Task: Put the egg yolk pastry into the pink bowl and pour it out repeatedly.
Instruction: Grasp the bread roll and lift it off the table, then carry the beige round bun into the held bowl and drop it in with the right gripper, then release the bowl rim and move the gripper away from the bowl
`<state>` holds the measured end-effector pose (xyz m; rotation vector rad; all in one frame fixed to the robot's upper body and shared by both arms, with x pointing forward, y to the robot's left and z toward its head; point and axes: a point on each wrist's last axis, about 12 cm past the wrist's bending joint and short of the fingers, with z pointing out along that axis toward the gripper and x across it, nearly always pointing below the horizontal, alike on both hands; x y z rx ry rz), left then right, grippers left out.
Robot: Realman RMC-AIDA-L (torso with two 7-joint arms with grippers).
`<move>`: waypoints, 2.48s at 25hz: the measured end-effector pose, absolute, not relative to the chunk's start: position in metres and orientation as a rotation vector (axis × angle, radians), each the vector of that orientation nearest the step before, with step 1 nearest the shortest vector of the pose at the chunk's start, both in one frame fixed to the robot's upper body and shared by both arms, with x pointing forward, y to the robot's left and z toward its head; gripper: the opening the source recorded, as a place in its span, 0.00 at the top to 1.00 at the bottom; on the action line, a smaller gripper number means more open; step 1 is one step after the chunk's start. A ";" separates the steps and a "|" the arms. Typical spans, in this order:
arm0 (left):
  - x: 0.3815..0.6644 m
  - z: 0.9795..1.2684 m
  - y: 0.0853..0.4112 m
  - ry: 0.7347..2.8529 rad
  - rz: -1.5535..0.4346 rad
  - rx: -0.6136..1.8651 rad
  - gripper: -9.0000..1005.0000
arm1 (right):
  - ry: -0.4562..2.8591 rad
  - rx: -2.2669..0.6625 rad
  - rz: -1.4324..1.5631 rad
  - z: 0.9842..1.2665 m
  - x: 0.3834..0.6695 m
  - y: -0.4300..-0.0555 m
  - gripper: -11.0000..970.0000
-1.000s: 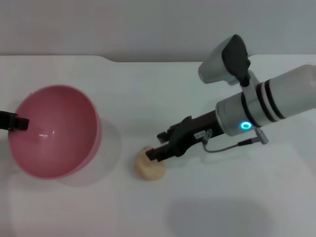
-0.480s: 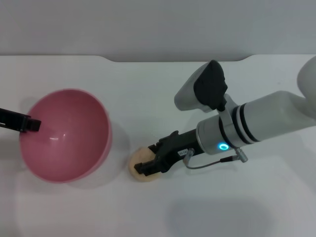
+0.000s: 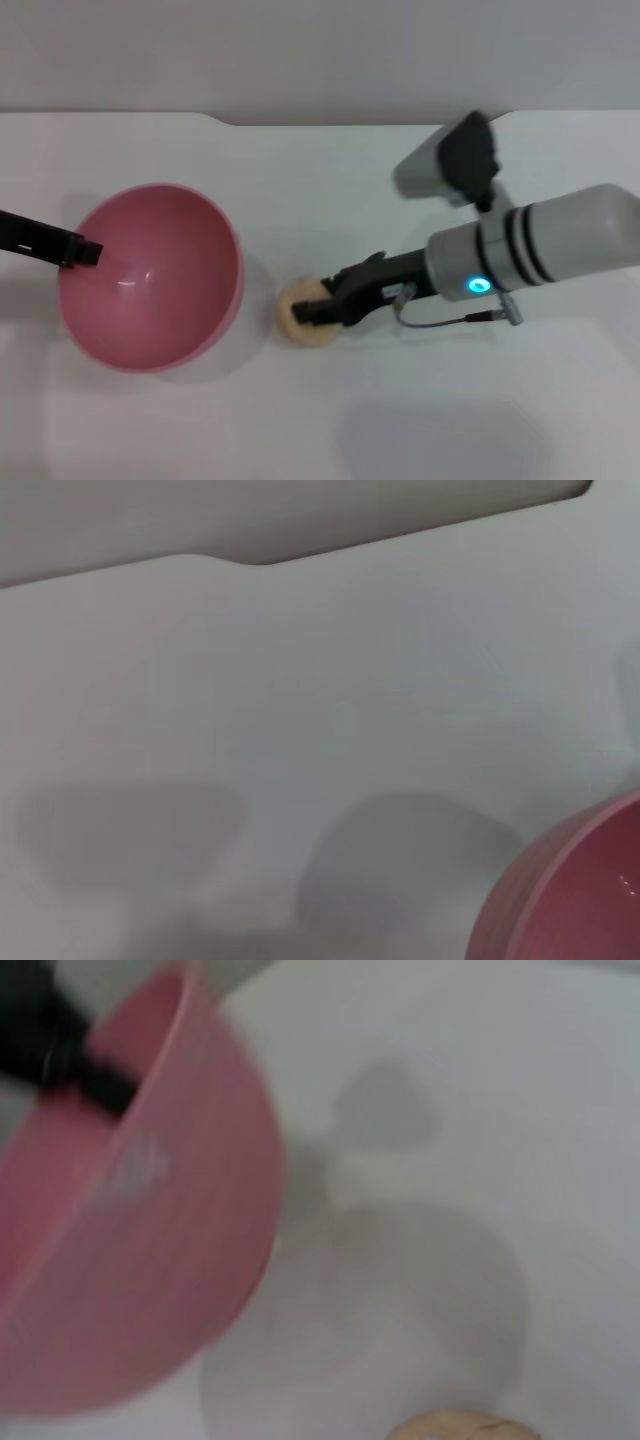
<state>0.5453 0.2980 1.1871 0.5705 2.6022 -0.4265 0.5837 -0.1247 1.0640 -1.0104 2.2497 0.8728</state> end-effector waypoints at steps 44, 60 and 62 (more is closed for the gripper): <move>0.584 1.166 0.130 2.570 -0.321 1.291 0.99 | 2.016 -1.260 0.930 1.161 0.573 -0.171 0.49; 0.577 1.140 0.106 2.529 -0.249 1.330 0.97 | 2.008 -0.661 0.921 1.166 0.573 -0.276 0.50; 0.578 1.142 0.107 2.524 -0.247 1.320 0.93 | 2.007 -0.652 0.920 1.165 0.573 -0.278 0.50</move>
